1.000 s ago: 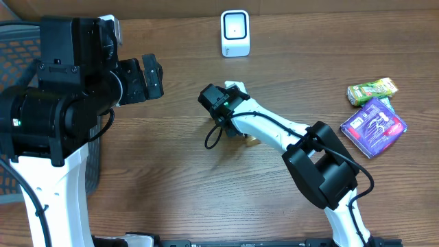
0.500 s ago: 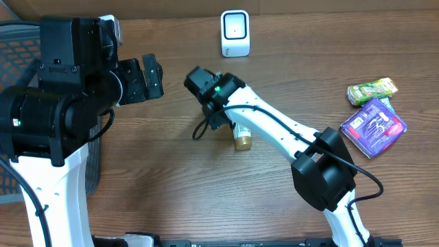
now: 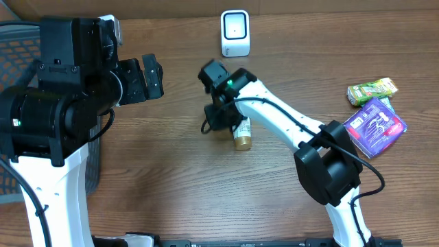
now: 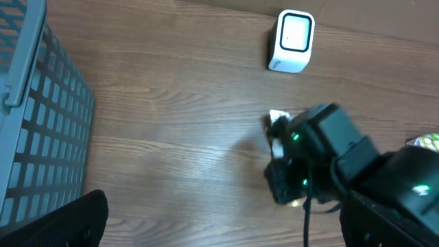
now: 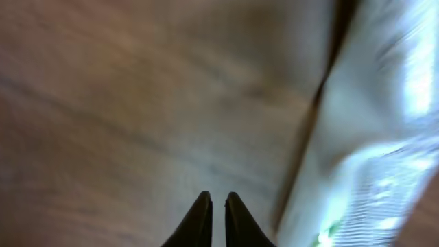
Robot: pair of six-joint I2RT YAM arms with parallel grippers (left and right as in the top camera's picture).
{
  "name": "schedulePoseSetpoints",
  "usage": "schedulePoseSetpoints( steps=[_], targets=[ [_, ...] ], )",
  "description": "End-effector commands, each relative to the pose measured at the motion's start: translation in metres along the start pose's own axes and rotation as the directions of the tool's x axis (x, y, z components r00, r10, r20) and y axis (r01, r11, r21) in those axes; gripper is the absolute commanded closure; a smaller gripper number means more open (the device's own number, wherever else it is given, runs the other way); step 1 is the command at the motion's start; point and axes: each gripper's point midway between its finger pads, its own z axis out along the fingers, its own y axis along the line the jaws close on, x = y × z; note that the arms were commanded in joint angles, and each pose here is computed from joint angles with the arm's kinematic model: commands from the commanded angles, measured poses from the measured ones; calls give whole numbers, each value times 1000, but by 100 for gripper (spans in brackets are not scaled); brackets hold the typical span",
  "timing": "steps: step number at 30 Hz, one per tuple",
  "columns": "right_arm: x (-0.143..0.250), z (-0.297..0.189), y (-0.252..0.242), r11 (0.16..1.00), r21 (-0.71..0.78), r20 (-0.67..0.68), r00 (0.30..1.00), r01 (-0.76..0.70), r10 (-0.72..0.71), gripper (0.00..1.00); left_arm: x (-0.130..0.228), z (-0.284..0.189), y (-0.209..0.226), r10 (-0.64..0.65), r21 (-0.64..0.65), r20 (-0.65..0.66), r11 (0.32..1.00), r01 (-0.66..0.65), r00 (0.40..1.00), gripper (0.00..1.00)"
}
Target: Scan the item barcode
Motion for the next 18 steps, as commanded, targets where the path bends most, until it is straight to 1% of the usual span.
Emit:
schedulePoseSetpoints(
  steps=[1,6,12,18],
  targets=[
    [17,2,11,998,-68,-55,998,-5,1,92,-2,1,2,12,-8,4,1000,-12,1000,0],
    [25,5,2,1000,-28,-85,996,-13,10,92,-3,1,2,12,-8,4,1000,-12,1000,0],
    [30,3,-23,994,109,-87,996,-10,20,92,-2,1,2,12,-8,4,1000,-12,1000,0],
    [31,-1,-47,970,241,-80,997,-2,21,90,-2,1,2,12,-8,3,1000,-12,1000,0]
  ],
)
